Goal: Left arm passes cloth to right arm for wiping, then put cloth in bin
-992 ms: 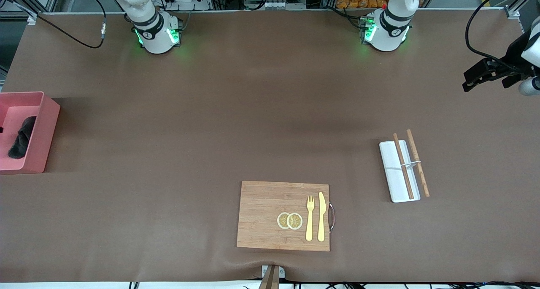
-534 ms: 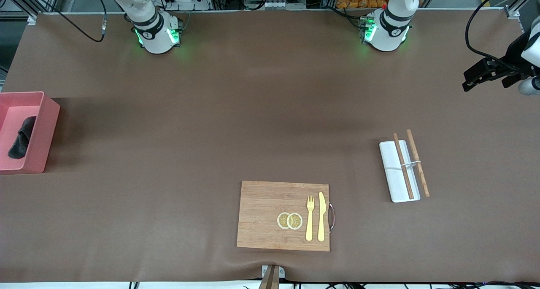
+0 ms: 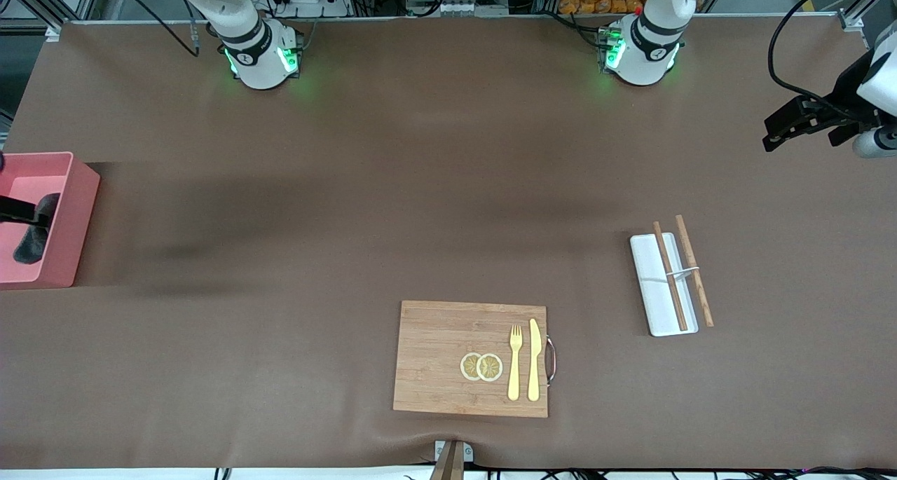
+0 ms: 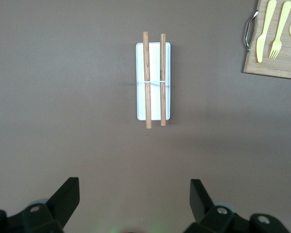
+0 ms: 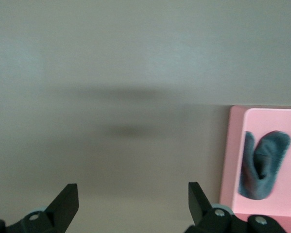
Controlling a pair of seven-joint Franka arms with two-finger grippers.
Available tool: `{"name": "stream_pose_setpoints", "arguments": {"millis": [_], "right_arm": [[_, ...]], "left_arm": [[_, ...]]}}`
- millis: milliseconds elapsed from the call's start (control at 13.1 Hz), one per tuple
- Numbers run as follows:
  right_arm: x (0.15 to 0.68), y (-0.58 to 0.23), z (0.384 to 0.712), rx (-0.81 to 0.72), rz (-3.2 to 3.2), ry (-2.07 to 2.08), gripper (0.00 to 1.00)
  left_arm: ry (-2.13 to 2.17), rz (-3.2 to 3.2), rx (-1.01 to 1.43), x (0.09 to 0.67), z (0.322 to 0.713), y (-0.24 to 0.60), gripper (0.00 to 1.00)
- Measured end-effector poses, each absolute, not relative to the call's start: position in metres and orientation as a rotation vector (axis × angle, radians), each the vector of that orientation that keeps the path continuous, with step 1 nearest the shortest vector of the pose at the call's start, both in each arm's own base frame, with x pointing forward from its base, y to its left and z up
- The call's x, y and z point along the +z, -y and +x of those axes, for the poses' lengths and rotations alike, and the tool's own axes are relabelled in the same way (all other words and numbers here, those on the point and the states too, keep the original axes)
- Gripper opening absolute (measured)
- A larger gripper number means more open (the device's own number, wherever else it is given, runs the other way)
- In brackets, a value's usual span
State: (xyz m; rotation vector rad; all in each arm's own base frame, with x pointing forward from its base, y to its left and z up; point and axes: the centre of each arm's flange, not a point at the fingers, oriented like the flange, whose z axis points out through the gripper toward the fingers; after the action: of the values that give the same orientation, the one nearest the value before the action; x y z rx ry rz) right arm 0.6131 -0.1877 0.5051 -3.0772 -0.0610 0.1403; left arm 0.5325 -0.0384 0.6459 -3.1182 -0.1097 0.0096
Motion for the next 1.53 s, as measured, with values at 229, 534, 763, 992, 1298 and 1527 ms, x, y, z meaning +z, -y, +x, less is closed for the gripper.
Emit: {"name": "stream_pose_setpoints", "arguments": {"millis": [229, 534, 763, 992, 1298, 1527], "right_arm": [[0.524, 0.116, 0.621, 0.136, -3.092, -0.068, 1.00], [0.569, 0.027, 0.608, 0.102, -3.058, -0.183, 1.00], [0.600, -0.019, 0.580, 0.084, -3.058, -0.253, 1.00], [0.611, -0.020, 0.558, 0.083, -3.077, -0.273, 1.00], [0.588, 0.002, 0.551, 0.030, -3.091, -0.328, 1.00], [0.622, 0.004, 0.555, -0.121, -3.079, -0.332, 1.00]], "left_arm": [[0.109, -3.118, 0.013, 0.645, 0.532, 0.038, 1.00], [0.111, -3.118, 0.016, 0.644, 0.532, 0.038, 1.00], [0.110, -3.118, 0.017, 0.644, 0.532, 0.038, 1.00], [0.108, -3.118, 0.017, 0.644, 0.532, 0.039, 1.00], [0.102, -3.118, 0.017, 0.644, 0.532, 0.041, 1.00], [0.081, -3.118, 0.017, 0.644, 0.532, 0.048, 1.00]]}}
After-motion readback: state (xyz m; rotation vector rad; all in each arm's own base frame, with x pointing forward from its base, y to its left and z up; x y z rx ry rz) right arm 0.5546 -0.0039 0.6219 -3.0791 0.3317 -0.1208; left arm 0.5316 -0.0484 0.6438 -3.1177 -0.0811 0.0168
